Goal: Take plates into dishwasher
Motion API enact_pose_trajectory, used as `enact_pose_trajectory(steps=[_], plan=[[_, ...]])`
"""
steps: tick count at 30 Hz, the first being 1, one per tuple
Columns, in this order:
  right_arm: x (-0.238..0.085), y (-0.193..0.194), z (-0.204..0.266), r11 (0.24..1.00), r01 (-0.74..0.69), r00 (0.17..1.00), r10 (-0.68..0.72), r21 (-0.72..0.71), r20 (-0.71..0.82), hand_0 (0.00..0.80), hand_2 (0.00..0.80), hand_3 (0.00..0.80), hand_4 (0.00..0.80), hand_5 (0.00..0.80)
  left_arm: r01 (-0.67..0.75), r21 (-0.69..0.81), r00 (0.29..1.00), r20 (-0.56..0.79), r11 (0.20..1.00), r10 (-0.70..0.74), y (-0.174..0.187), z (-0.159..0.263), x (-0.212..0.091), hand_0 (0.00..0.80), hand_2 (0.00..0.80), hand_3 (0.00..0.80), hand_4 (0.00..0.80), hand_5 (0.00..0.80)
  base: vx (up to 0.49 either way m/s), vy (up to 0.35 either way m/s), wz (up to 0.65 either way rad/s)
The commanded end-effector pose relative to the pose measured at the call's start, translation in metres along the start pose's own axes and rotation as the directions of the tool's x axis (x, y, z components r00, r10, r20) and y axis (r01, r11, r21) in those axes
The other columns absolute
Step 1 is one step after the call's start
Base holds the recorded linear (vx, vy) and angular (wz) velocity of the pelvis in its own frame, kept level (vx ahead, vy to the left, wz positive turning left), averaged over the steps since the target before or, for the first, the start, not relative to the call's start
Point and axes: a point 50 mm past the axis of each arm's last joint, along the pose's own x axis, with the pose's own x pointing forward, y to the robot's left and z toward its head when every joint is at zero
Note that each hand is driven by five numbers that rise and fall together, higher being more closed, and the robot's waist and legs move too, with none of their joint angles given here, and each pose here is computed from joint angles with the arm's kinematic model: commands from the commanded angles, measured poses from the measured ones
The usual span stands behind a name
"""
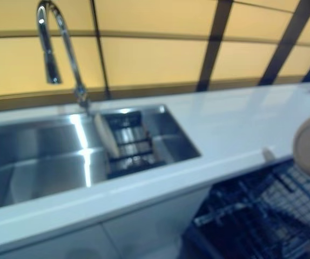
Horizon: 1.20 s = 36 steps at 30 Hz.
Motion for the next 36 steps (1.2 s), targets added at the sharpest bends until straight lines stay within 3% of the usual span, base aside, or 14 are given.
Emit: enact_pose_trajectory(steps=[1, 10, 17, 36], plan=[[-0.007, -0.008, 0.018, 0.999, 0.040, 0.986, -0.045, 0.037, 0.158, 0.800, 0.800, 0.800, 0.800, 0.800, -0.044, 0.000, 0.999, -0.021, 0.999, 0.044, 0.021, 0.000, -0.004, 0.000, 0.000, 0.000, 0.000, 0.000, -0.022, -0.045, -0.09], [-0.007, 0.015, -0.008, 0.998, -0.065, 0.992, 0.064, 0.009, 0.105, 0.800, 0.800, 0.800, 0.800, 0.800, -0.021, -0.006, 1.000, -0.009, 1.000, 0.021, 0.018, 0.000, -0.003, 0.000, 0.000, 0.000, 0.000, 0.000, 0.005, -0.017, -0.09], [-0.009, 0.060, -0.039, 0.988, -0.150, 0.987, 0.152, -0.033, 0.056, 0.800, 0.800, 0.800, 0.800, 0.800, -0.013, -0.005, 1.000, 0.000, 1.000, 0.013, 0.014, 0.002, -0.002, 0.000, 0.000, 0.000, 0.000, 0.000, -0.006, -0.015, 0.00], [-0.006, 0.151, -0.056, 0.938, -0.325, 0.943, 0.331, -0.117, 0.030, 0.800, 0.800, 0.800, 0.800, 0.800, -0.004, 0.032, 1.000, 0.027, 0.999, 0.003, 0.004, 0.009, -0.001, 0.000, 0.000, 0.000, 0.000, 0.000, -0.012, -0.028, -0.01]])
